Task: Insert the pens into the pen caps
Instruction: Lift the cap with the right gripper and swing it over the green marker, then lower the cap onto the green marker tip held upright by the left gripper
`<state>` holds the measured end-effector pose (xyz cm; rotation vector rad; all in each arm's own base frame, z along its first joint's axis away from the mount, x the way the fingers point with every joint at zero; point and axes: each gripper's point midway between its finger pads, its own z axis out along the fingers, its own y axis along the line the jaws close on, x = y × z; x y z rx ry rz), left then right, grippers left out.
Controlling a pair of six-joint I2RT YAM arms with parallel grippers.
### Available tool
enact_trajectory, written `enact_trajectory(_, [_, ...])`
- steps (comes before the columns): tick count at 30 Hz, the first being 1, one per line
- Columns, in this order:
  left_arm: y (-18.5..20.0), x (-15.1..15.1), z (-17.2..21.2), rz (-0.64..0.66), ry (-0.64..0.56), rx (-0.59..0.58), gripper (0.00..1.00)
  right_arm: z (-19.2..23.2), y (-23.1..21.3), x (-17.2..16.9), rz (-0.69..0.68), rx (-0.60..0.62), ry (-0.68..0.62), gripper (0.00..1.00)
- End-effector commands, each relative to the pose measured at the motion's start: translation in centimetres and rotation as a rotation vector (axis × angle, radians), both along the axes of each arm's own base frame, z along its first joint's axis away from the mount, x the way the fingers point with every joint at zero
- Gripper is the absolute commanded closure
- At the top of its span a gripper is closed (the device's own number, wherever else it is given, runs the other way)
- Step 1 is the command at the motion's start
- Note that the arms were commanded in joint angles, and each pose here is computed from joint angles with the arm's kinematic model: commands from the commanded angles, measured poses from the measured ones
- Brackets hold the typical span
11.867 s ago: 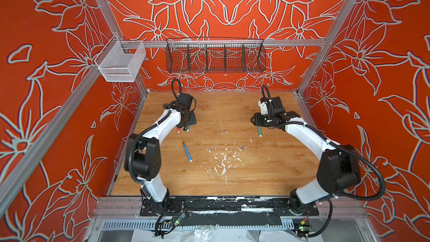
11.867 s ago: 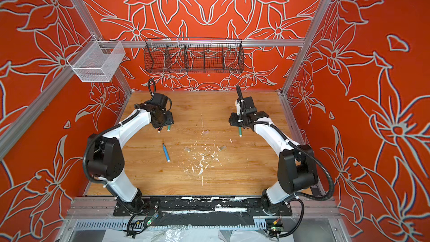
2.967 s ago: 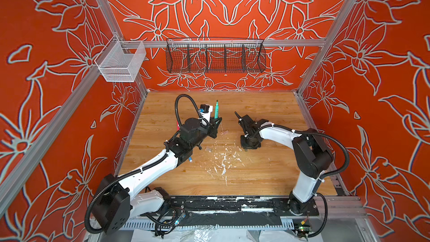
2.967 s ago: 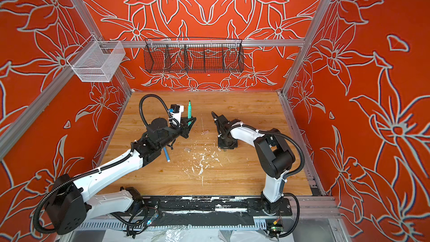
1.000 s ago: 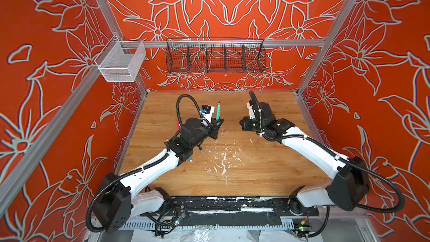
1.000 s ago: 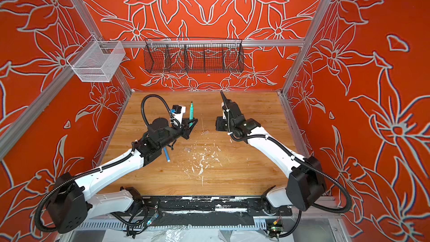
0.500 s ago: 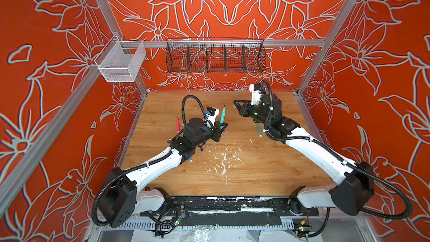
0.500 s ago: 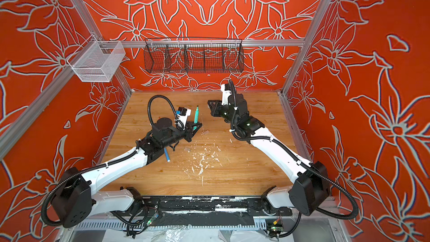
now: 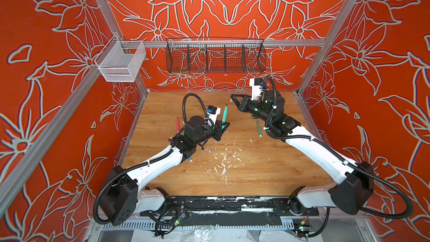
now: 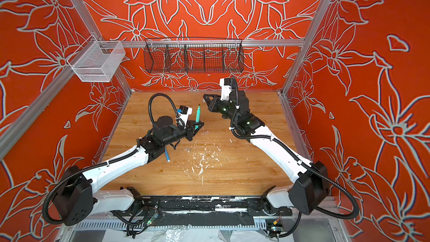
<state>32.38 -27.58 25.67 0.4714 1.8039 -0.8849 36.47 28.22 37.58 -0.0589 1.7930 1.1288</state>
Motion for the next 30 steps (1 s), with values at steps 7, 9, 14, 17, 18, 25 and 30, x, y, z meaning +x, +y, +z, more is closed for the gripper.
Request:
enact_trajectory(7, [-0.5,0.0,1.4,-0.022,-0.023,-0.029,1.00,1.9,1.7,-0.5,0.043,0.033,-0.014,0.92])
enact_trajectory(9, [-0.4,0.1,1.5,-0.014,-0.027,-0.030,1.00,1.5,1.9,-0.3,0.046,0.019,-0.002,0.92])
enact_trajectory(14, [-0.2,0.1,1.7,-0.005,-0.035,-0.030,1.00,0.7,2.4,-0.4,0.057,-0.004,0.012,0.92])
enact_trajectory(17, [-0.1,0.1,1.7,0.003,-0.036,-0.030,1.00,0.4,2.3,-0.5,0.037,-0.033,0.003,0.91])
enact_trajectory(18, [-0.1,0.1,1.7,0.006,-0.037,-0.031,1.00,0.3,2.2,-0.5,0.030,-0.041,0.001,0.92])
enact_trajectory(25, [0.0,0.3,1.7,0.015,-0.038,-0.026,1.00,-0.1,2.7,-0.9,0.051,-0.070,-0.002,0.92])
enact_trajectory(30, [0.1,0.3,1.6,0.020,-0.035,-0.027,1.00,-0.9,2.8,-1.3,0.057,-0.104,-0.005,0.91])
